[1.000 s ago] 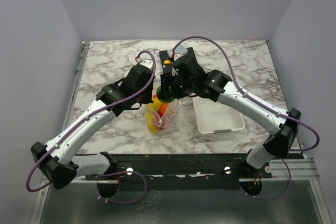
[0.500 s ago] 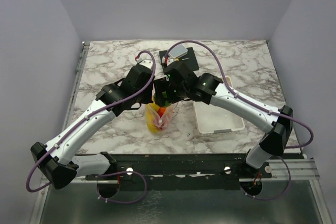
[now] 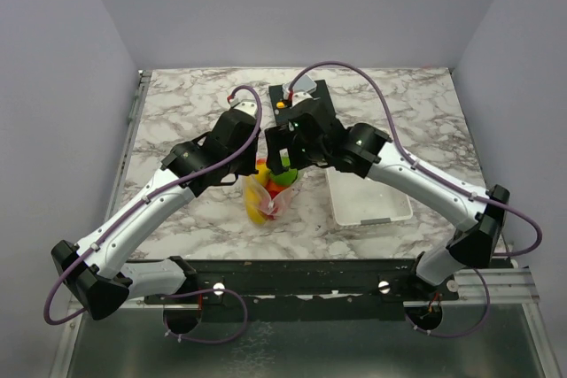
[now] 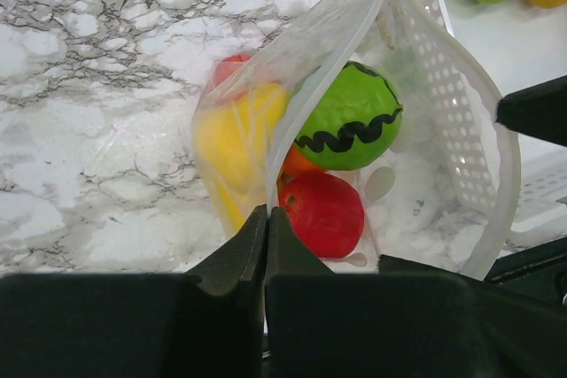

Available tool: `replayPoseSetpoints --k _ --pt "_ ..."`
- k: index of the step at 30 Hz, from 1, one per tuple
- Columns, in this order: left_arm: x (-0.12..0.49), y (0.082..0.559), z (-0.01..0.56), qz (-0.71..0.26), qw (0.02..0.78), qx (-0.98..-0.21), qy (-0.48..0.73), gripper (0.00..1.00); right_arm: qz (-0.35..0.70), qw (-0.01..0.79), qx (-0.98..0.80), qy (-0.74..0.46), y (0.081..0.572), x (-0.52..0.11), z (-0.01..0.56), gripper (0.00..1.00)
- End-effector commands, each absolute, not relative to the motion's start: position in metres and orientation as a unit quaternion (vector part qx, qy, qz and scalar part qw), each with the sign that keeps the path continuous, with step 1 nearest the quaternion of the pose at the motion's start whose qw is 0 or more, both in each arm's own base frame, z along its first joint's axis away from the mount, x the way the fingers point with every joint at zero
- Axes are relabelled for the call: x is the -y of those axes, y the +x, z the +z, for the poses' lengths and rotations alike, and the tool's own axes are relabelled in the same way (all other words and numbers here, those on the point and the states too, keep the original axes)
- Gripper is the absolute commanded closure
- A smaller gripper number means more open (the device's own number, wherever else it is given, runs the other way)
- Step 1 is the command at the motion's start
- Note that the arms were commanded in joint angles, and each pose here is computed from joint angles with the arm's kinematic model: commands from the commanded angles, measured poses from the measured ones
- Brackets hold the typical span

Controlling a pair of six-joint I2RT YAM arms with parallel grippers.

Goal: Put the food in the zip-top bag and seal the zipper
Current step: Place the fake fruit in the zipper food storage bag, then pick up the fake fruit from the bin.

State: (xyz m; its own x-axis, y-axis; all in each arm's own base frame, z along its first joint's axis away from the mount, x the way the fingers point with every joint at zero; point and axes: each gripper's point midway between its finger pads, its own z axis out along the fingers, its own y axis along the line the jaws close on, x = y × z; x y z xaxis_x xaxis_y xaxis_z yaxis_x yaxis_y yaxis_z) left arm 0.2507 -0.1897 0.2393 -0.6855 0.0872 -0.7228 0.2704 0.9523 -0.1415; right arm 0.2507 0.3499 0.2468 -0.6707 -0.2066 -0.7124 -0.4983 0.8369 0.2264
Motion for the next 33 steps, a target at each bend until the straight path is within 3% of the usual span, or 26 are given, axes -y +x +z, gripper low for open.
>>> replayPoseSetpoints --k 1,16,31,33 --pt "0.190 0.249 0.243 -0.130 0.389 -0.907 0.094 1.00 0.210 0.414 -0.870 -0.167 0.255 -0.334 0.290 0.05" --pt "0.191 0.250 0.241 -0.129 0.386 -0.908 0.095 1.00 0.060 0.470 -0.879 -0.061 0.271 -0.247 0.302 0.09" --pt "0.191 0.250 0.239 -0.126 0.384 -0.910 0.096 1.00 -0.006 0.407 -0.913 -0.003 0.310 -0.177 0.240 0.08" --pt "0.191 0.250 0.239 -0.125 0.384 -0.910 0.096 1.00 -0.010 0.400 -0.916 0.002 0.316 -0.171 0.231 0.03"
